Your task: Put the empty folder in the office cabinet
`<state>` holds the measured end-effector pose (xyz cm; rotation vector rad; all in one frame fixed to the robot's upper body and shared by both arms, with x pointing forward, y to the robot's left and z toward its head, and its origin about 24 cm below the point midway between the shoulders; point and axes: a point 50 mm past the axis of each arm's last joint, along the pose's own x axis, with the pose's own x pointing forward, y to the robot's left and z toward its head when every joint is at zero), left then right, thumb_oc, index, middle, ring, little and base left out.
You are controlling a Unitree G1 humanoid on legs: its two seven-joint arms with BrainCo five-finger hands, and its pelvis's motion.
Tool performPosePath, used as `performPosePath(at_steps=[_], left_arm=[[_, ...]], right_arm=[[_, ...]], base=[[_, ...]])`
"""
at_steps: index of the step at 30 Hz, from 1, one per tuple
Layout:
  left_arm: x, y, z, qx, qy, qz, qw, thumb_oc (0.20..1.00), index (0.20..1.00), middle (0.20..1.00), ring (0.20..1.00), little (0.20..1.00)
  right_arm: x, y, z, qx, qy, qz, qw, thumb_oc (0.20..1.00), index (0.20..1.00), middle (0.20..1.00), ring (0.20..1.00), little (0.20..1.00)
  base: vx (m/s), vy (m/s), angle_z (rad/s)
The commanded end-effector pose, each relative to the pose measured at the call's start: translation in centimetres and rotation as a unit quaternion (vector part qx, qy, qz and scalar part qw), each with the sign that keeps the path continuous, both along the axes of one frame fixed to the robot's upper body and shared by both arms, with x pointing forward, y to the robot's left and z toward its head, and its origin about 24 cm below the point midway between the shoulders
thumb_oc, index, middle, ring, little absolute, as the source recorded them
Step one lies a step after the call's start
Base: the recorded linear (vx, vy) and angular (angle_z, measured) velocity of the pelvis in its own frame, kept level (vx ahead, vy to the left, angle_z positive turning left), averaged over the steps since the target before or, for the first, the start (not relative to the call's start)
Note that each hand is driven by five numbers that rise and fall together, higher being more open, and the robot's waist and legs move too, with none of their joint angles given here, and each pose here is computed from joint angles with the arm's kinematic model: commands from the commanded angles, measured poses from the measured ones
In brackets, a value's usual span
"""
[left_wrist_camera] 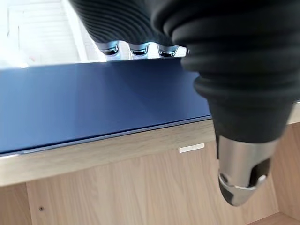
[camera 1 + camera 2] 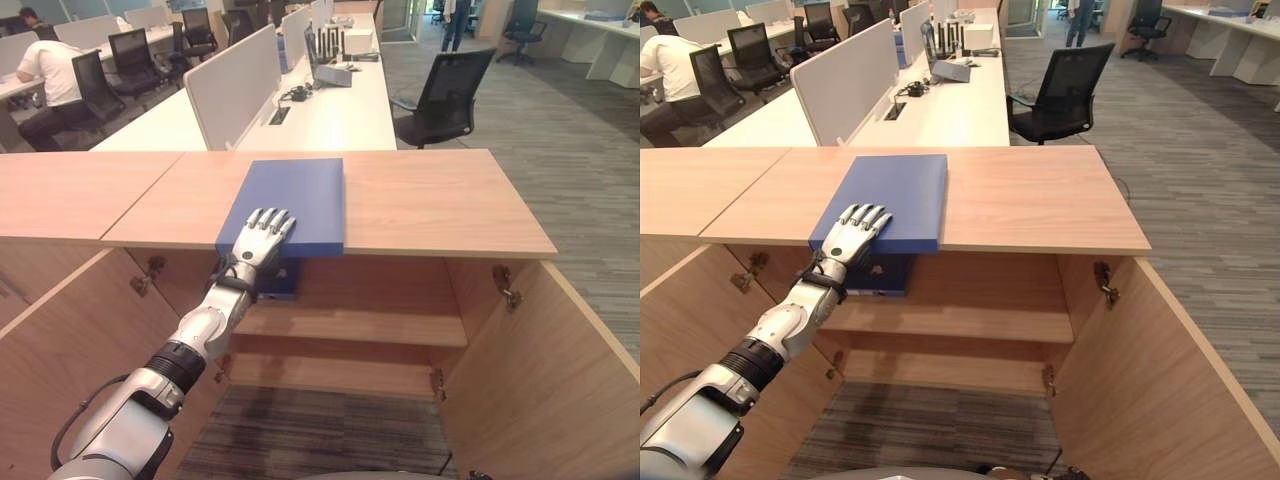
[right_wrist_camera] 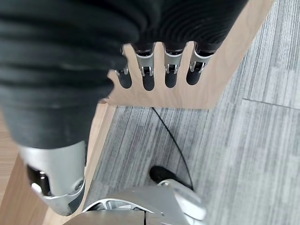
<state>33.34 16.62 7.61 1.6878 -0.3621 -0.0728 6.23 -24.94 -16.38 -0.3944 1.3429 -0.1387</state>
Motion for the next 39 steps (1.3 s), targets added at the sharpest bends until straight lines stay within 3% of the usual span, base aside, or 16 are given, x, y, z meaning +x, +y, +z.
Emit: performPosePath(at_steps=[1, 4, 10, 16, 26, 28, 30, 34, 39], left_arm=[[1.6, 1.1, 1.4, 0.049, -0.023, 0.032, 0.998, 1.0, 1.0, 1.0, 1.0, 1.0], [1.8, 1.4, 0.0, 0.07, -0.001, 0.053, 0.996, 0.2, 0.2, 0.2, 0.2, 0.2], [1.3, 1.7, -1.2, 0.077, 0.018, 0.059, 0.995, 0.2, 0.2, 0.2, 0.2, 0.2], [-0.5, 1.8, -2.8, 0.023, 0.042, 0.052, 0.998, 0.2, 0.2, 0.2, 0.2, 0.2], [-5.7, 1.1, -1.7, -0.219, 0.059, -0.004, 0.974, 0.2, 0.2, 0.2, 0.2, 0.2], [-7.9, 1.1, -2.4, -0.335, 0.119, -0.004, 0.935, 0.2, 0.2, 0.2, 0.2, 0.2], [-10.3, 1.5, -1.5, -0.481, 0.166, -0.033, 0.86, 0.2, 0.2, 0.2, 0.2, 0.2], [-13.0, 3.5, 2.3, -0.62, 0.18, -0.105, 0.756, 0.2, 0.2, 0.2, 0.2, 0.2], [-13.5, 3.4, 4.5, -0.657, 0.199, -0.163, 0.709, 0.2, 0.2, 0.2, 0.2, 0.2]], right_arm=[[0.5, 0.0, 0.0, -0.016, 0.015, 0.035, 0.999, 1.0, 1.0, 1.0, 1.0, 1.0], [0.5, 0.2, 0.0, -0.016, 0.014, 0.04, 0.999, 1.0, 1.0, 1.0, 1.0, 1.0], [0.6, 0.2, 0.0, -0.016, 0.01, 0.033, 0.999, 1.0, 1.0, 1.0, 1.0, 1.0], [0.1, 0.3, -0.1, -0.016, 0.015, 0.025, 0.999, 1.0, 1.0, 1.0, 1.0, 1.0], [0.0, 0.5, -0.2, -0.011, 0.005, -0.002, 1.0, 1.0, 1.0, 1.0, 1.0, 1.0], [-0.3, 0.3, -0.2, -0.007, 0.009, -0.01, 1.0, 1.0, 1.0, 1.0, 1.0, 1.0], [-0.4, 0.1, -0.1, 0.012, 0.01, -0.012, 1.0, 1.0, 1.0, 1.0, 1.0, 1.0], [-0.4, -0.4, 0.0, 0.026, 0.025, 0.007, 0.999, 1.0, 1.0, 1.0, 1.0, 1.0], [-0.4, -0.2, -0.1, 0.035, 0.033, 0.023, 0.999, 1.0, 1.0, 1.0, 1.0, 1.0]], base=[[0.0, 0.0, 0.0], [0.0, 0.0, 0.0], [0.0, 0.001, -0.03], [0.0, 0.0, -0.01], [0.0, 0.0, 0.0], [-0.03, -0.018, 0.07], [-0.02, -0.017, 0.12], [0.0, 0.001, 0.03], [0.0, -0.001, 0.01]])
